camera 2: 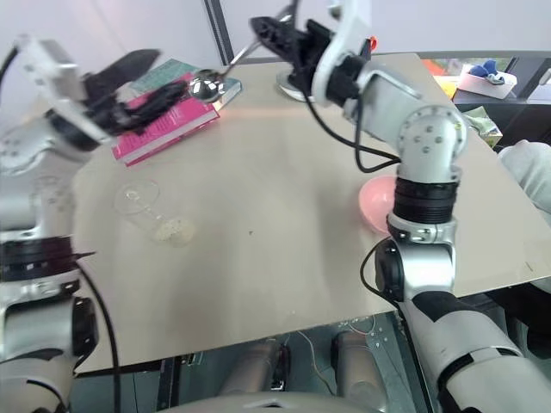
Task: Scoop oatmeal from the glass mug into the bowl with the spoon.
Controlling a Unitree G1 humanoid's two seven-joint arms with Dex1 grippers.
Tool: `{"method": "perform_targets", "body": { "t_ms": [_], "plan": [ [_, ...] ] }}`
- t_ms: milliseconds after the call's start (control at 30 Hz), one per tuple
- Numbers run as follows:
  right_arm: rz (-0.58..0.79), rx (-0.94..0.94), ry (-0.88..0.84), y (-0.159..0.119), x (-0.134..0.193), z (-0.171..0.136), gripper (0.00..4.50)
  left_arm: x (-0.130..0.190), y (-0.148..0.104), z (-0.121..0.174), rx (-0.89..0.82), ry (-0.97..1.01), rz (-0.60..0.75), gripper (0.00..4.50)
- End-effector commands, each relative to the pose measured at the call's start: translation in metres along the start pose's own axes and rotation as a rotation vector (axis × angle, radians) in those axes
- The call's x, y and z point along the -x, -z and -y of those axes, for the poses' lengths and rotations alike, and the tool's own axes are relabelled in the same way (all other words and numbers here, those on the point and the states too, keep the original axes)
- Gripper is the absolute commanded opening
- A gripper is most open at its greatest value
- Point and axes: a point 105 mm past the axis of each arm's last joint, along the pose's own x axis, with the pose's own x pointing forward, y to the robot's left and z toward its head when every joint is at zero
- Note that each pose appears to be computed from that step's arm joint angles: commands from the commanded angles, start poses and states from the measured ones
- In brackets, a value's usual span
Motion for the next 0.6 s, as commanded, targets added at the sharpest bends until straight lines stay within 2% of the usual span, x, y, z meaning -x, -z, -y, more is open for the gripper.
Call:
{"method": "perform_targets", "body": {
  "t_ms": [33,133,233,400,600],
  "plan": [
    [0.073,0.058,0.013,-0.018,0.027,-0.001,0.00,0.054,0.011,-0.014,0.089,-0.079,-0.090,2.98],
    [0.053,0.086,0.060,-0.010,0.045,0.008,0.00,0.096,0.044,-0.016,0.142,-0.127,-0.227,2.98],
    [0.031,0.093,0.097,0.002,0.059,0.013,0.00,0.119,0.065,-0.011,0.187,-0.143,-0.301,2.98],
    [0.014,0.111,0.123,0.026,0.084,0.006,0.00,0.134,0.093,-0.007,0.211,-0.157,-0.391,2.98],
    [0.039,0.085,0.121,0.034,0.093,-0.009,0.00,0.132,0.117,-0.002,0.201,-0.127,-0.450,2.98]
  ]
}}
